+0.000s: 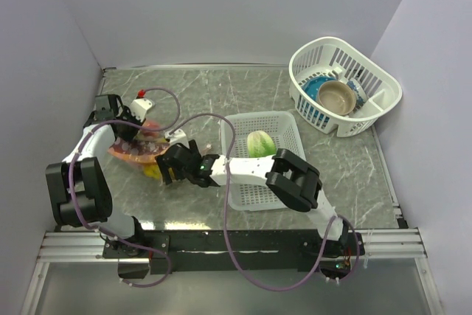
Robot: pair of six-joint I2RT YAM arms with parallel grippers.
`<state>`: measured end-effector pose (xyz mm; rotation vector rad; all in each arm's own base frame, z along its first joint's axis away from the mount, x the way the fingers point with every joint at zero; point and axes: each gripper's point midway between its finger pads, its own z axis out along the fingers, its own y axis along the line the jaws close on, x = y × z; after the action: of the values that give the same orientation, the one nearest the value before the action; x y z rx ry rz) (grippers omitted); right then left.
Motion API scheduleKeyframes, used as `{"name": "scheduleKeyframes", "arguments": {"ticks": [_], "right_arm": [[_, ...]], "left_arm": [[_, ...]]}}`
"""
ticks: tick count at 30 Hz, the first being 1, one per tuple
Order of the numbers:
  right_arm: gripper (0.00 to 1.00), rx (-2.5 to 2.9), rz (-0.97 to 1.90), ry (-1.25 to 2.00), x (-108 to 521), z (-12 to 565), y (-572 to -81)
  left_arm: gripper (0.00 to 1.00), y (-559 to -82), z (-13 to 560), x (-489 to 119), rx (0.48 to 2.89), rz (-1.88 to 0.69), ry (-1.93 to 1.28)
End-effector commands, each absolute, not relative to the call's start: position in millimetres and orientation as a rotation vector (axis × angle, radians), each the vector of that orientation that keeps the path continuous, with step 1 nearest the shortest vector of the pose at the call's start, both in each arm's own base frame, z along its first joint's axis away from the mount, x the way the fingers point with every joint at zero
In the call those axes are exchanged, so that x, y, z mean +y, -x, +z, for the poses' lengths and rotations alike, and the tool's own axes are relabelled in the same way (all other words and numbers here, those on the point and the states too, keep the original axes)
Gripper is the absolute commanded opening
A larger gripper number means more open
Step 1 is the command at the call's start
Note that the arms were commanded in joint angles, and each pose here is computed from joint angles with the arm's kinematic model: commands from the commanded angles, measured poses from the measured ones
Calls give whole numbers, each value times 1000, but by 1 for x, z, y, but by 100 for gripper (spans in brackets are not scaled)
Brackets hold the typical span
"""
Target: Open the zip-top bag and remove the fake food
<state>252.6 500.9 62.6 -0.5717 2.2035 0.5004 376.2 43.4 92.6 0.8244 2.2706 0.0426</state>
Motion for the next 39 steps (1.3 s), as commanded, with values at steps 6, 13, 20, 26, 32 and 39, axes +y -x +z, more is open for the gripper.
{"name": "scheduleKeyframes", "arguments": {"ticks": [6,13,20,26,32,39], "right_arm": [[100,2217,429,502,505,49,-282],[81,2216,451,501,490,47,-274],[24,2163,450,490,465,67,-267],[10,2123,459,613,452,98,-239],[9,2171,537,752,422,119,-199],[1,2219,392,628,337,136,-187]], "left_arm": [[1,-337,79,35,2382,-47,-879],[1,-335,88,39,2364,-7,-895],[1,-336,84,39,2374,-13,-875],[1,-344,85,44,2372,28,-818],[1,-352,83,46,2399,17,-761],[1,-355,82,41,2397,-21,-755]]}}
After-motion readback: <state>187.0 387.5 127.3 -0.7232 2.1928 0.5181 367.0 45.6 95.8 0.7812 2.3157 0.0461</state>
